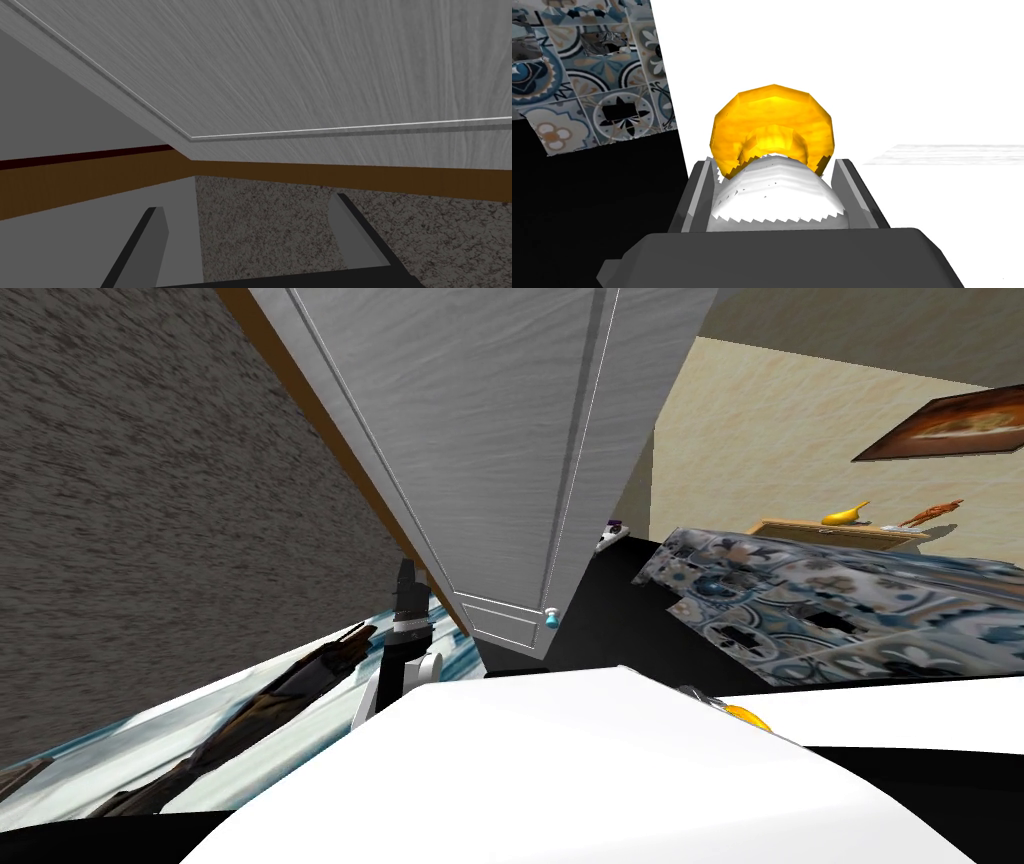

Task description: Push the door open

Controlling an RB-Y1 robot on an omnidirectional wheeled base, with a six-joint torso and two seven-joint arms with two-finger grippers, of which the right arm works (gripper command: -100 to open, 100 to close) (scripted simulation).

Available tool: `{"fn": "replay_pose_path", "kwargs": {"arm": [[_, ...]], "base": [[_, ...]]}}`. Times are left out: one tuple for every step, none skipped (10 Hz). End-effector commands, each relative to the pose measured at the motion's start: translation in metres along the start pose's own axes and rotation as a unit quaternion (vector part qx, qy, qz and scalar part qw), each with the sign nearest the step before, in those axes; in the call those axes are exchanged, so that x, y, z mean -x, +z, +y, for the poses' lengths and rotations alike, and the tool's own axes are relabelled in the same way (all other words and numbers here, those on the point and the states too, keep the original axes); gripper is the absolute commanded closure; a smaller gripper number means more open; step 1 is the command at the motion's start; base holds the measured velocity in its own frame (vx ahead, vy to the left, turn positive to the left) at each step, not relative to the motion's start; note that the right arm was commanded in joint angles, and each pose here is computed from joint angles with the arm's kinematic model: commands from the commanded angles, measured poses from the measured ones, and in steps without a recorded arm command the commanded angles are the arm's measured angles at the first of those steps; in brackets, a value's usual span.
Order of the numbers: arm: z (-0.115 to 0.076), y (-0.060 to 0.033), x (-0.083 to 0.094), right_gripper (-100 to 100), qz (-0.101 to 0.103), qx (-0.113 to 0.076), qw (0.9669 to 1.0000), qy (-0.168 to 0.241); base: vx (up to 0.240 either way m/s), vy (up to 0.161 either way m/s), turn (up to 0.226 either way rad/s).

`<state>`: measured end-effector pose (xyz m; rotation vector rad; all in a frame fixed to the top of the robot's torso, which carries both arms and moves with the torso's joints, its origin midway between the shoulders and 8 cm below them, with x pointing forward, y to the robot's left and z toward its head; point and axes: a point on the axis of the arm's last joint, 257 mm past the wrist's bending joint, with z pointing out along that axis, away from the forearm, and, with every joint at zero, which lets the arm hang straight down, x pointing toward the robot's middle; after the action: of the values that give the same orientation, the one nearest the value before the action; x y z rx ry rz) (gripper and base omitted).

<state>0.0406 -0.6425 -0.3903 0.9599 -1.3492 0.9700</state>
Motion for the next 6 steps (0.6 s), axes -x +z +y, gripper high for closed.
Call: {"fn": "replay_pose_path", "kwargs": {"arm": [[0.023,0.0055,-0.002,100,0.004,0.035,0.9994,-0.001],[0.023,0.0055,-0.002,100,0.004,0.035,0.9994,-0.001],[0.037,0.0071,0.000,100,0.002,0.058,0.9983,-0.002],[0.042,0.0074,0.000,100,0.001,0.067,0.9978,-0.003],[0.047,0.0077,0.001,100,0.000,0.075,0.9971,-0.003],[0.041,0.0057,0.003,100,-0.002,0.067,0.9977,-0.003]], "base": [[0.030,-0.207,0.061],[0.039,-0.148,0.004],[0.013,-0.177,0.043],[-0.007,-0.210,0.055],[0.010,-0.174,0.016],[0.005,-0.075,-0.004]]}}
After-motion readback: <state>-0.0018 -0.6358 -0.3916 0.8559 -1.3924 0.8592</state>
